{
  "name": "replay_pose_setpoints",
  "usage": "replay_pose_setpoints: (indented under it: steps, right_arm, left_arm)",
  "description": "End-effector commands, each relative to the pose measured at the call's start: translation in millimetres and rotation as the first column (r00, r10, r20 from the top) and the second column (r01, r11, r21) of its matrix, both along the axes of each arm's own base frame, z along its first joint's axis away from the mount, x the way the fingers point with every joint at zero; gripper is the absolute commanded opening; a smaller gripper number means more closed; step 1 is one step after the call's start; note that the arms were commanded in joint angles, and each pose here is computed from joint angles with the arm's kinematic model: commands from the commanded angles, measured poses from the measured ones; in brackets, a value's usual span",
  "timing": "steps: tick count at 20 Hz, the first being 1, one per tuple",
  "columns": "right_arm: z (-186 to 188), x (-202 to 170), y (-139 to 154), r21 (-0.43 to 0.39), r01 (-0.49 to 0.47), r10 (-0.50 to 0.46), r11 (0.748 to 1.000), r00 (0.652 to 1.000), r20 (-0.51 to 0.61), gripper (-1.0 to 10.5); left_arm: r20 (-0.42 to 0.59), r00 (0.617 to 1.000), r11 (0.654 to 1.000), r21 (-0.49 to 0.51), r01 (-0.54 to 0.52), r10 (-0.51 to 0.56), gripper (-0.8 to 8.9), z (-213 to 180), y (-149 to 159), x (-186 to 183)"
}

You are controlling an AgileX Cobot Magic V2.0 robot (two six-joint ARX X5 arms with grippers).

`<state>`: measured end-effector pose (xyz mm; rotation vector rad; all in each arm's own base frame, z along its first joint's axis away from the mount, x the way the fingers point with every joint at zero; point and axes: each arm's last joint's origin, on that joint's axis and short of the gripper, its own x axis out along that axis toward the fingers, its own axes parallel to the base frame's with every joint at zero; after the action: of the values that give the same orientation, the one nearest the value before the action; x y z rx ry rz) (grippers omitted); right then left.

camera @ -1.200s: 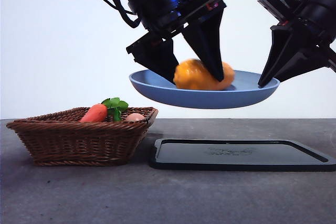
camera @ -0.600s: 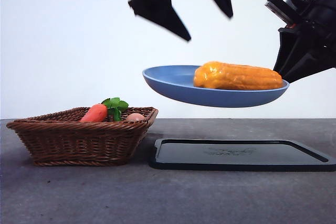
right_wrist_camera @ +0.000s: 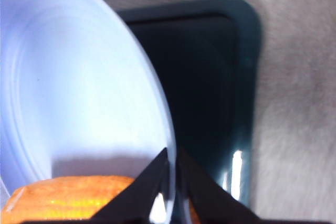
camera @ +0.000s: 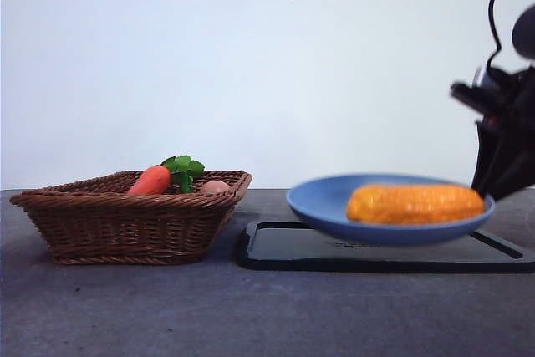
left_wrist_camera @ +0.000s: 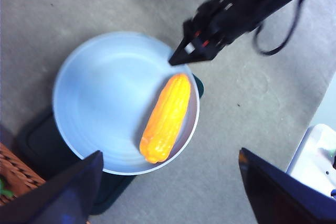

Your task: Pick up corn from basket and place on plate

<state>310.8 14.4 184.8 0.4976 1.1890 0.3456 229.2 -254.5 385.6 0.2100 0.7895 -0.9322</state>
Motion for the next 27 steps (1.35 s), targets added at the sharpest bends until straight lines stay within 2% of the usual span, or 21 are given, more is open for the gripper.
replay_pose_setpoints:
  steps: [1,8,10,13,15,18,21,23,27]
  right_arm:
    - [-11,11,0,0.017,-0.012,0.012,1.000,1.000,-0.009,0.0]
    - [-28,16,0,0.015,-0.015,0.015,1.000,0.999,-0.048,0.0]
    - [-28,16,0,0.015,-0.014,0.015,1.000,0.999,-0.048,0.6]
    - [-26,14,0,0.027,-0.018,0.020,0.999,0.998,-0.057,2.2]
    - [-19,10,0,0.035,-0.022,0.023,0.999,0.998,-0.050,2.3]
    - [1,2,0,0.024,-0.017,0.017,1.000,1.000,-0.023,2.3]
    - [28,-17,-2,-0.031,-0.012,0.012,0.999,1.000,0.002,2.3]
    - [51,-34,-3,-0.078,-0.009,0.012,0.997,0.999,0.037,2.3]
    - [100,-83,-1,-0.090,-0.046,0.059,0.995,0.986,0.155,2.3]
  left_arm:
    - [0.033,0.999,1.000,-0.019,0.012,-0.011,4.19,9,-1,0]
    - [0.022,1.000,1.000,-0.007,0.005,-0.005,4.19,8,1,1]
    - [0.022,1.000,1.000,-0.007,-0.004,0.004,4.19,8,4,3]
    - [0.024,1.000,1.000,-0.008,-0.008,0.008,4.19,8,4,5]
    - [0.024,1.000,1.000,-0.008,-0.012,0.012,4.19,8,5,6]
    - [0.025,1.000,1.000,-0.007,-0.018,0.019,4.19,8,7,8]
    - [0.026,1.000,1.000,-0.005,-0.017,0.018,4.19,8,7,8]
    - [0.028,0.999,1.000,-0.004,-0.015,0.015,4.19,8,8,8]
    - [0.029,1.000,1.000,0.002,-0.010,0.010,4.17,8,8,7]
